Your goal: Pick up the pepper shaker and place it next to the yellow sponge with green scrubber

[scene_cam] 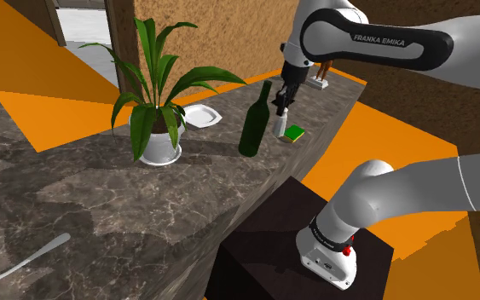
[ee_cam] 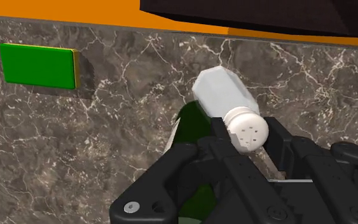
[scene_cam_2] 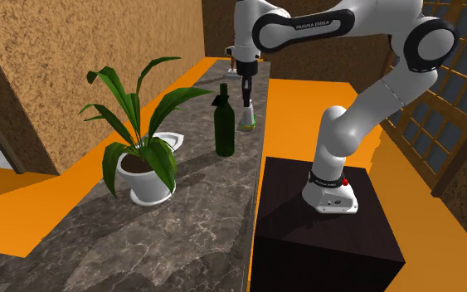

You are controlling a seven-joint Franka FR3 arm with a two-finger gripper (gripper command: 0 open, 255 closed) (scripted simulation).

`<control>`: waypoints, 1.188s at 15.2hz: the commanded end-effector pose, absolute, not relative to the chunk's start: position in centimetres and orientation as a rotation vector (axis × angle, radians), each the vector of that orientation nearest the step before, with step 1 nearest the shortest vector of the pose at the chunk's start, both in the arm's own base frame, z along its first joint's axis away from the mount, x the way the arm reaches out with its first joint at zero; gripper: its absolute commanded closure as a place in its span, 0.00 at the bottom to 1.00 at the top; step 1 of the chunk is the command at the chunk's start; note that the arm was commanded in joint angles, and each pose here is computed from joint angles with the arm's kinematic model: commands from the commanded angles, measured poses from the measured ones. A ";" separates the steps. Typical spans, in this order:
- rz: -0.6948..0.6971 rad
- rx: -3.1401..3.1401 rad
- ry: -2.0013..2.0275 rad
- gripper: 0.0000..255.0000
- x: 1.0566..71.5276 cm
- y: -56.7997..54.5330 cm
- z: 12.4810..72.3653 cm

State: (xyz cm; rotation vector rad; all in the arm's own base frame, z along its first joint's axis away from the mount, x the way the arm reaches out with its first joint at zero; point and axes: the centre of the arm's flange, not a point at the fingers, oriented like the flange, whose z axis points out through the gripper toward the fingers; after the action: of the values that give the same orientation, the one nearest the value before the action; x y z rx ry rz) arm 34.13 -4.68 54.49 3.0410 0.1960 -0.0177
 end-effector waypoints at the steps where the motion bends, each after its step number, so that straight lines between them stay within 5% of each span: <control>1: -0.017 3.040 0.198 1.00 34.1 -7.3 54.6; 18: -0.017 3.040 0.198 1.00 33.3 -29.7 54.7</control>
State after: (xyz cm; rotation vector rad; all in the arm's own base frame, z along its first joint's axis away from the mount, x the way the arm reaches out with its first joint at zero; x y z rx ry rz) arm 33.59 -28.04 54.83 3.0417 0.1966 -0.0167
